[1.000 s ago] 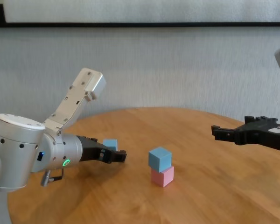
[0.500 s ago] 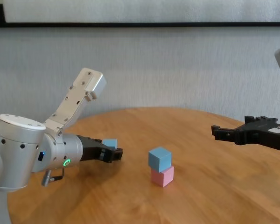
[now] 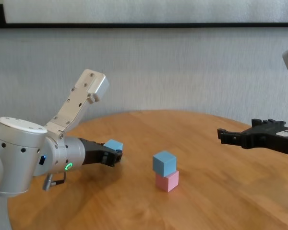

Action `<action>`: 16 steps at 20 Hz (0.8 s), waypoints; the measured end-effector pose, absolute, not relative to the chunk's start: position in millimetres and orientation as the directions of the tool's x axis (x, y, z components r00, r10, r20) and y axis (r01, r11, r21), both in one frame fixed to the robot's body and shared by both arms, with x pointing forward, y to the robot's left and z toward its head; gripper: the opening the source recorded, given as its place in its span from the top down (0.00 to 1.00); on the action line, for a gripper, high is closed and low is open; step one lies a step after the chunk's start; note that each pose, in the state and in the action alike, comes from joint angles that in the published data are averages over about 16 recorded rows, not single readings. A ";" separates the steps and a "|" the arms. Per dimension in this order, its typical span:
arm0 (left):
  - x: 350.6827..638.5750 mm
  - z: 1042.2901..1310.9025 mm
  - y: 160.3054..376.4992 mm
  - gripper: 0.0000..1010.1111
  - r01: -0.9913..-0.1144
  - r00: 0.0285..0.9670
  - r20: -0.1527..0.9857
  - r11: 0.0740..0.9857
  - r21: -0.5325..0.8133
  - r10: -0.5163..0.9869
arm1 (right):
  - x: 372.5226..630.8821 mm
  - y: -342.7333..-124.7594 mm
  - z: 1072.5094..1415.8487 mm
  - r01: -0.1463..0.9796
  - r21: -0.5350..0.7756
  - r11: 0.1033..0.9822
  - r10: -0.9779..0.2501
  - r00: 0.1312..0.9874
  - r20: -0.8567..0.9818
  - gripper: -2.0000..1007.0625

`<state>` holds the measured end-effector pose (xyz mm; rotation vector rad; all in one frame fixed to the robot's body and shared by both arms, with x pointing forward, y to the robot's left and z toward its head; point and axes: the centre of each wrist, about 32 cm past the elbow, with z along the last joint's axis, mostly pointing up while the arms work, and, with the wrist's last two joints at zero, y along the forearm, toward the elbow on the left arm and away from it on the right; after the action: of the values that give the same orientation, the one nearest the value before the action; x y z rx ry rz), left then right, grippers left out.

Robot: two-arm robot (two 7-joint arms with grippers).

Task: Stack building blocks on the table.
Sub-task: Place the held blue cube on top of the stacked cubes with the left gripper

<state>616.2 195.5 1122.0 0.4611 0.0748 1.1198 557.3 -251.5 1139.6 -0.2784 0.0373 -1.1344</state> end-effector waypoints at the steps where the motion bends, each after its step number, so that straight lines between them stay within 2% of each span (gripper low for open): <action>1: 616.0 1122.3 195.6 0.56 -0.850 0.443 0.171 0.352 0.392 0.880 | 557.3 -251.5 1139.6 0.889 -0.238 0.392 -0.898 0.426 0.111 0.00; 9: 609.3 1131.3 202.8 0.60 -0.864 0.430 0.184 0.343 0.368 0.884 | 557.3 -251.5 1139.6 0.889 -0.238 0.392 -0.898 0.426 0.111 0.00; 16: 592.4 1152.2 217.3 0.60 -0.873 0.437 0.199 0.360 0.330 0.877 | 557.3 -251.5 1139.6 0.889 -0.238 0.392 -0.898 0.426 0.111 0.00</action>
<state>592.4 217.3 1152.2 0.4173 0.0119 1.1278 557.3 -251.5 1139.6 -0.2784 0.0373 -1.1344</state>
